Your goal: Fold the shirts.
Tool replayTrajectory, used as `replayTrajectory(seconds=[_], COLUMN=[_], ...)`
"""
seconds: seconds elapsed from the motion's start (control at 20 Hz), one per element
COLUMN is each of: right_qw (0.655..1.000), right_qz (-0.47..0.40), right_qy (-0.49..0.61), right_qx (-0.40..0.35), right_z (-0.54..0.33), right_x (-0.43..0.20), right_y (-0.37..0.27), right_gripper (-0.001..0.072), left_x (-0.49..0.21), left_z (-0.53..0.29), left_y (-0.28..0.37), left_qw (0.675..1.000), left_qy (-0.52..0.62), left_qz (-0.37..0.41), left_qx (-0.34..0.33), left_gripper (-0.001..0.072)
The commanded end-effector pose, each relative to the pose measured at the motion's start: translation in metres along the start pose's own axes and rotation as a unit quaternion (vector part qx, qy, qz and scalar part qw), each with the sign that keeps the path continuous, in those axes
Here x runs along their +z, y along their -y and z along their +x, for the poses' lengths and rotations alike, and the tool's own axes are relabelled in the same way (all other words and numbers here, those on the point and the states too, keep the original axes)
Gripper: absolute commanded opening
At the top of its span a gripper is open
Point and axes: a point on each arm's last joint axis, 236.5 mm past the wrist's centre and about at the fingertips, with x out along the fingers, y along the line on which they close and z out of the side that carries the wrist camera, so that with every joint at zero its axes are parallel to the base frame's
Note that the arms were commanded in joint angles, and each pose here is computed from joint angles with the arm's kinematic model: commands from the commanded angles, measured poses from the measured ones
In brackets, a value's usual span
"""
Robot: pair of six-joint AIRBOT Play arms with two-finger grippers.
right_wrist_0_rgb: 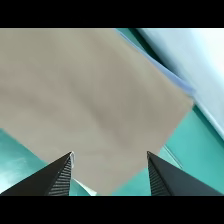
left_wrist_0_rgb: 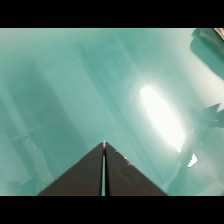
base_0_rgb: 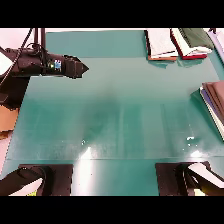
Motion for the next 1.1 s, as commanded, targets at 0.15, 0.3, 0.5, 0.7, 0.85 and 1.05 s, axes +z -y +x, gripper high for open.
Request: replayTrajectory(seconds=[0.15,0.3,0.5,0.7,0.85,1.05], right_qw=[0.985,0.951,0.889,0.821,0.783,0.761], right_qz=[-0.013,-0.099,-0.233,-0.32,-0.354,-0.371], right_qy=[0.109,0.136,0.134,0.13,0.133,0.135], right_qx=[0.131,0.259,0.371,0.455,0.494,0.515], right_z=[-0.031,-0.07,-0.122,-0.176,-0.207,-0.225], right_x=[0.066,0.079,0.035,-0.027,-0.06,-0.079], right_y=[-0.096,-0.219,-0.354,-0.439,-0.471,-0.486], right_gripper=[0.0542,0.0541,0.0522,0.0312,0.0021,0.0021], left_x=[0.001,0.004,-0.001,0.01,0.018,0.018], left_z=[0.0,0.0,0.0,0.0,0.0,0.0], left_y=[0.0,-0.001,0.0,-0.001,-0.001,-0.001], left_qw=[1.0,1.0,1.0,1.0,0.999,0.999], left_qy=[0.003,0.009,-0.002,0.021,0.037,0.038], left_qz=[0.001,0.002,0.001,0.001,0.001,0.001], left_qx=[0.0,0.001,0.0,0.001,0.002,0.003], left_gripper=[0.0027,0.0026,0.0027,0.0026,0.0026,0.0027])
